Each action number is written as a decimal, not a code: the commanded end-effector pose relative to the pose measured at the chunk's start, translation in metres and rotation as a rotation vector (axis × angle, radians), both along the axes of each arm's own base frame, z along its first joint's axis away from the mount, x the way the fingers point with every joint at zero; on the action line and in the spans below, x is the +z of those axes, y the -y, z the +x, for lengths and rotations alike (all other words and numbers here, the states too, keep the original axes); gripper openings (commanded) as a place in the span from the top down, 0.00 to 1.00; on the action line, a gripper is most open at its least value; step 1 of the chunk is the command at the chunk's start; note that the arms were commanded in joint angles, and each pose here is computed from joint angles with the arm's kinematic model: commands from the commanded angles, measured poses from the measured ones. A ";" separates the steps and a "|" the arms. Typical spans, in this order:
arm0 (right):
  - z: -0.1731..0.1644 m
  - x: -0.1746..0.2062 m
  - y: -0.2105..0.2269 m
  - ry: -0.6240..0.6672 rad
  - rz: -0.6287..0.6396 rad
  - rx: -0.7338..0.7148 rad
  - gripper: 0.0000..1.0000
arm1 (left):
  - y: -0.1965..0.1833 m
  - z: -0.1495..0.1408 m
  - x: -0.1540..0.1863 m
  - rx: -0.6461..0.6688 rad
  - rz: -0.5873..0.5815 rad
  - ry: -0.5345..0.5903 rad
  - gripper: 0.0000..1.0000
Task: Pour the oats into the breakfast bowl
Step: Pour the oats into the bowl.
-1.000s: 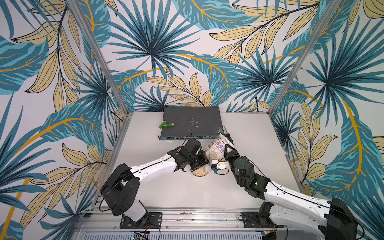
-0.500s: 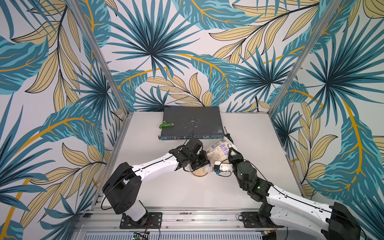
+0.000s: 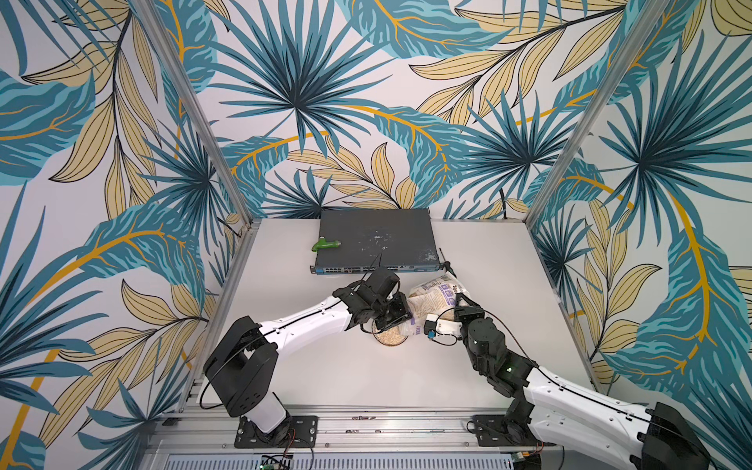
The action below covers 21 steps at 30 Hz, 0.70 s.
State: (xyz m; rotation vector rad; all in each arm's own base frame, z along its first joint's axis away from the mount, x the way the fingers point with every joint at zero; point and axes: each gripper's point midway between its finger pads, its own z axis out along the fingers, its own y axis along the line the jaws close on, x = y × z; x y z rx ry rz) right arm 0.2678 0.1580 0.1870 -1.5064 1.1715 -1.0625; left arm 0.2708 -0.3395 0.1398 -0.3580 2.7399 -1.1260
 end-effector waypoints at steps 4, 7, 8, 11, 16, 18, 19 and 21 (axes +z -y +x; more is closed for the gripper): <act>0.003 0.047 0.009 0.095 0.336 -0.068 1.00 | -0.020 0.013 -0.010 0.057 0.113 0.005 1.00; 0.001 0.039 0.008 0.056 0.384 -0.067 1.00 | -0.019 0.013 -0.003 0.054 0.103 0.011 1.00; 0.001 0.037 0.007 0.044 0.401 -0.063 1.00 | -0.019 0.012 -0.002 0.052 0.106 0.007 1.00; -0.002 0.033 0.003 0.011 0.453 -0.039 1.00 | -0.020 0.010 0.005 0.051 0.106 -0.003 1.00; -0.003 0.028 -0.003 -0.030 0.518 -0.020 1.00 | -0.021 0.014 0.030 0.060 0.075 0.023 1.00; -0.002 0.025 -0.005 -0.044 0.529 -0.026 1.00 | -0.019 0.017 0.041 0.052 0.062 0.033 1.00; -0.001 0.023 -0.007 -0.055 0.537 -0.031 1.00 | -0.018 0.019 0.048 0.046 0.056 0.039 1.00; 0.000 0.018 -0.008 -0.075 0.561 -0.042 1.00 | -0.018 0.024 0.061 0.038 0.046 0.053 1.00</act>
